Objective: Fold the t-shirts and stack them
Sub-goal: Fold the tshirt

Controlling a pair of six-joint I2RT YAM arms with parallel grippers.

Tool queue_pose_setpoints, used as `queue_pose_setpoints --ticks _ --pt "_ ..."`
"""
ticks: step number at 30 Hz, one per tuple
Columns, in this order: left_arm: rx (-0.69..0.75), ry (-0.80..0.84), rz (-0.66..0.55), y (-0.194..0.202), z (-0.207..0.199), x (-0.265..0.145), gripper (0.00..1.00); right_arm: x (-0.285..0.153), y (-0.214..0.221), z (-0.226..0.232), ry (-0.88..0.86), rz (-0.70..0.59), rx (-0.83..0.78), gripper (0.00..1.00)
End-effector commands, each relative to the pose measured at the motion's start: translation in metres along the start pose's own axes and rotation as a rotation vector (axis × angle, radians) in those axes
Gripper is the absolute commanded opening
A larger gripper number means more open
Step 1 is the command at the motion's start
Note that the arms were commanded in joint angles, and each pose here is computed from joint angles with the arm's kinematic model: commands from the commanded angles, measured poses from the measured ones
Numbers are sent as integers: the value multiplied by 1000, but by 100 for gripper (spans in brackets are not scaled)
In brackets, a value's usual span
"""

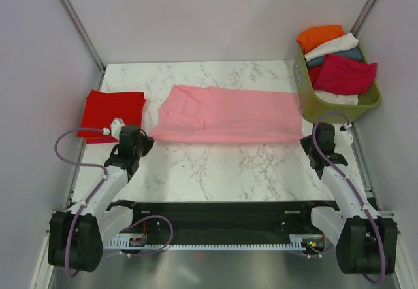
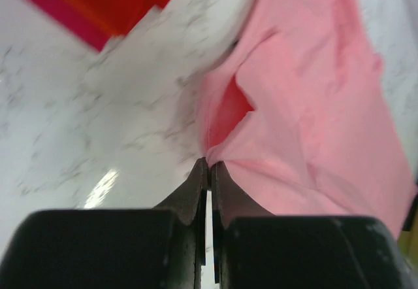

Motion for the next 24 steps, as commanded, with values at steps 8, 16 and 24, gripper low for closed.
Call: queue_pose_setpoints --ticks 8,16,24 --pt "-79 -116 35 35 76 -15 45 -12 39 -68 147 24 10 51" --pt "13 49 -55 1 31 -45 50 -22 10 -41 57 -18 -180 52" --pt "209 174 -7 -17 -22 -44 66 0 -3 -9 43 47 -309 49"
Point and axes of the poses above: each gripper's point midway between its finger pads, its own x axis out along the fingers, its own z axis along the line the jaws close on, y = z × x, the point moved 6 cm from there along -x, back along the fingers, and after that the axes turned 9 degrees about -x, right-handed, at the moved point
